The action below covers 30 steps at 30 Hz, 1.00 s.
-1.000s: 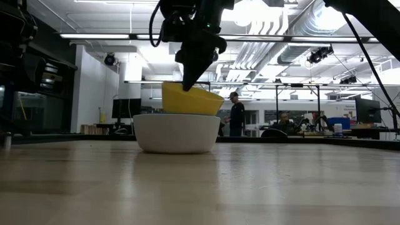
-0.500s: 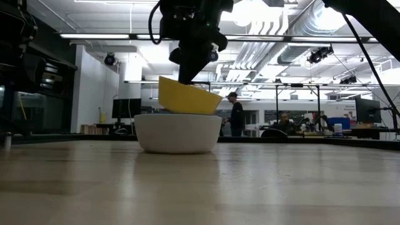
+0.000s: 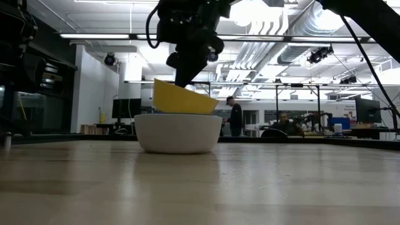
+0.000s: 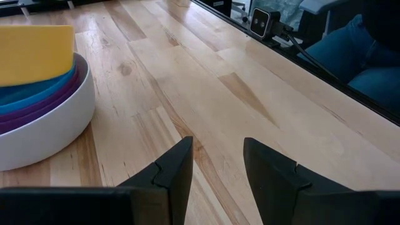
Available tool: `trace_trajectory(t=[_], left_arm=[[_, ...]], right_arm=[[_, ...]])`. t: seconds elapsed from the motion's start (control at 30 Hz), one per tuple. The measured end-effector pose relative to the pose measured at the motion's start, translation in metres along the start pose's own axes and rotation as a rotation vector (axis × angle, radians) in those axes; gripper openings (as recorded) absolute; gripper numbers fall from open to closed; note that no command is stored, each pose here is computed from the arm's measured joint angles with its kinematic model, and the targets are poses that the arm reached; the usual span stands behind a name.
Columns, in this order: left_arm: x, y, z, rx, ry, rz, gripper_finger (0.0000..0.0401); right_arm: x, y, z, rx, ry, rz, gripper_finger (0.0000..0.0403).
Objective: Nest bowls inside each other
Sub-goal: Stack the yellow bowl into the blue bowl
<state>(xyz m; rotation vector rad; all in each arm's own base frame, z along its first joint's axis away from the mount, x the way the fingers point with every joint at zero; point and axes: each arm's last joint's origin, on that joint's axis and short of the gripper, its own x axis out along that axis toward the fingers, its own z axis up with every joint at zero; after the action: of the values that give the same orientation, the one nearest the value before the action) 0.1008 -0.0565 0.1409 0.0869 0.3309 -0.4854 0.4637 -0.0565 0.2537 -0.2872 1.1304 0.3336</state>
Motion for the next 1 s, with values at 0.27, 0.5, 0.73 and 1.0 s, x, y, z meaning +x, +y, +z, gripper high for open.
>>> trace_trajectory(t=[0.27,0.5,0.73,1.0], left_arm=[[0.0000,0.0000,0.0000,0.000,0.000,0.000,0.0141],[0.0000,0.0000,0.0000,0.000,0.000,0.000,0.0141],[0.0000,0.0000,0.0000,0.000,0.000,0.000,0.0141],[0.0000,0.0000,0.0000,0.000,0.000,0.000,0.0141]], right_arm=[[0.0000,0.0000,-0.0003,0.032,0.004,-0.003,0.0004],[0.0000,0.0010,-0.0019,0.060,0.022,0.006,0.0004],[0.0000,0.0012,-0.0022,0.079,0.025,0.008,0.0006],[0.0076,0.0000,-0.0029,0.091,0.036,0.011,0.0047]])
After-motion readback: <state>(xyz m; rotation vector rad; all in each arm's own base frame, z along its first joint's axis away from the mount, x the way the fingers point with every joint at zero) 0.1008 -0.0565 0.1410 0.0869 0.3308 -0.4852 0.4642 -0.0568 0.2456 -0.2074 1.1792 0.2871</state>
